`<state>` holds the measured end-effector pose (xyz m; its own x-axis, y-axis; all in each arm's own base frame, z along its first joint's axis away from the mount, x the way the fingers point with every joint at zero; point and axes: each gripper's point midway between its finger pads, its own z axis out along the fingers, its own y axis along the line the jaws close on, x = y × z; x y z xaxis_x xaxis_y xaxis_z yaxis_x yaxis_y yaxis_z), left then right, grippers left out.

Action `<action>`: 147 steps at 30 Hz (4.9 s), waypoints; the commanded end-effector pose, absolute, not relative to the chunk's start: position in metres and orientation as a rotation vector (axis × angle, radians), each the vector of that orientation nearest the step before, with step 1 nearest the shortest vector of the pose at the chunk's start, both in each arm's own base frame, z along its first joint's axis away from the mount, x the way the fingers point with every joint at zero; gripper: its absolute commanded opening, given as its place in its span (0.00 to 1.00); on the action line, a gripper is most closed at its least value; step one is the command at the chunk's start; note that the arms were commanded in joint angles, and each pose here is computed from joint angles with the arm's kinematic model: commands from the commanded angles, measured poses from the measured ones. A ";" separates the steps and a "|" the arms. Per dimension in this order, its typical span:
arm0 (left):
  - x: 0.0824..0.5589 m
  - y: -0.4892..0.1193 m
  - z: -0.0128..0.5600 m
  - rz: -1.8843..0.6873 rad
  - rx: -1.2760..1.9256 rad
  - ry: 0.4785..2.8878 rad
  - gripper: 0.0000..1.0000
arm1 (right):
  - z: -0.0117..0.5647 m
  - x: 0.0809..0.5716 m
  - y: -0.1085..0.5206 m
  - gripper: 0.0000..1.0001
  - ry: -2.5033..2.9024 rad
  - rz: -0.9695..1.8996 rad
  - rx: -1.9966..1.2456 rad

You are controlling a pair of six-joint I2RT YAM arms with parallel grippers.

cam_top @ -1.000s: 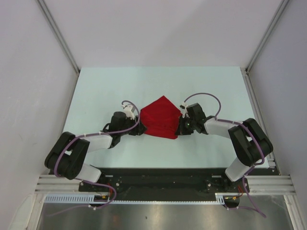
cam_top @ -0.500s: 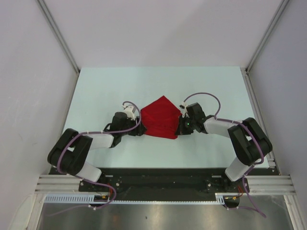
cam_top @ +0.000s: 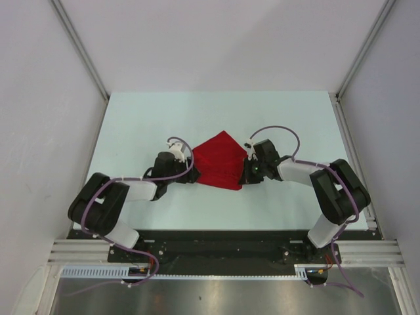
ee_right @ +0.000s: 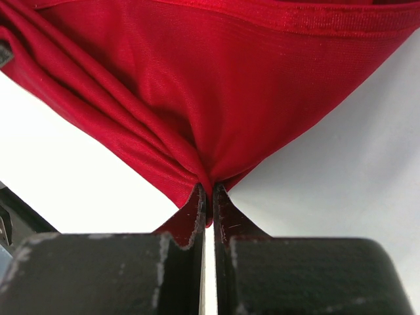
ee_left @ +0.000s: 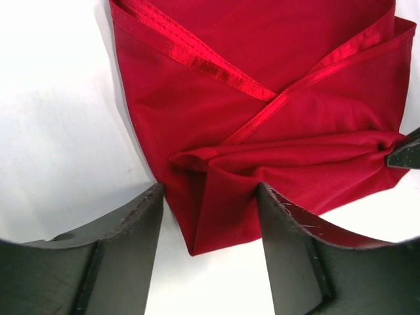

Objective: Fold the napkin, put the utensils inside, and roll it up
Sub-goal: Roll the napkin with the utensil

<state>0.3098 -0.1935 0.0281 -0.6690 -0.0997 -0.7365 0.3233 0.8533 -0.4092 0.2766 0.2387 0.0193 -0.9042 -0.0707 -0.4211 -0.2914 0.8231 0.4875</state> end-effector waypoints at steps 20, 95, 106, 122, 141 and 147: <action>0.319 -0.197 0.021 -0.650 0.177 2.298 0.00 | 0.060 0.293 0.234 0.38 2.542 0.657 -0.364; 0.330 -0.179 0.053 -0.680 -0.070 2.403 0.71 | -0.019 0.203 0.316 0.00 2.421 0.711 -1.319; 0.315 -0.179 0.072 -0.764 0.009 2.234 0.82 | 0.012 0.209 0.319 0.00 2.428 1.132 -1.097; 0.305 -0.215 0.047 -1.026 0.101 2.269 0.75 | -0.003 0.216 0.310 0.00 2.449 1.310 -0.987; 0.298 -0.225 0.032 -1.063 0.130 2.342 0.00 | 0.063 0.246 0.319 0.47 2.324 1.210 -0.948; 0.299 -0.223 0.031 -1.048 0.085 2.396 0.00 | 0.093 0.255 0.333 0.65 2.199 0.935 -0.986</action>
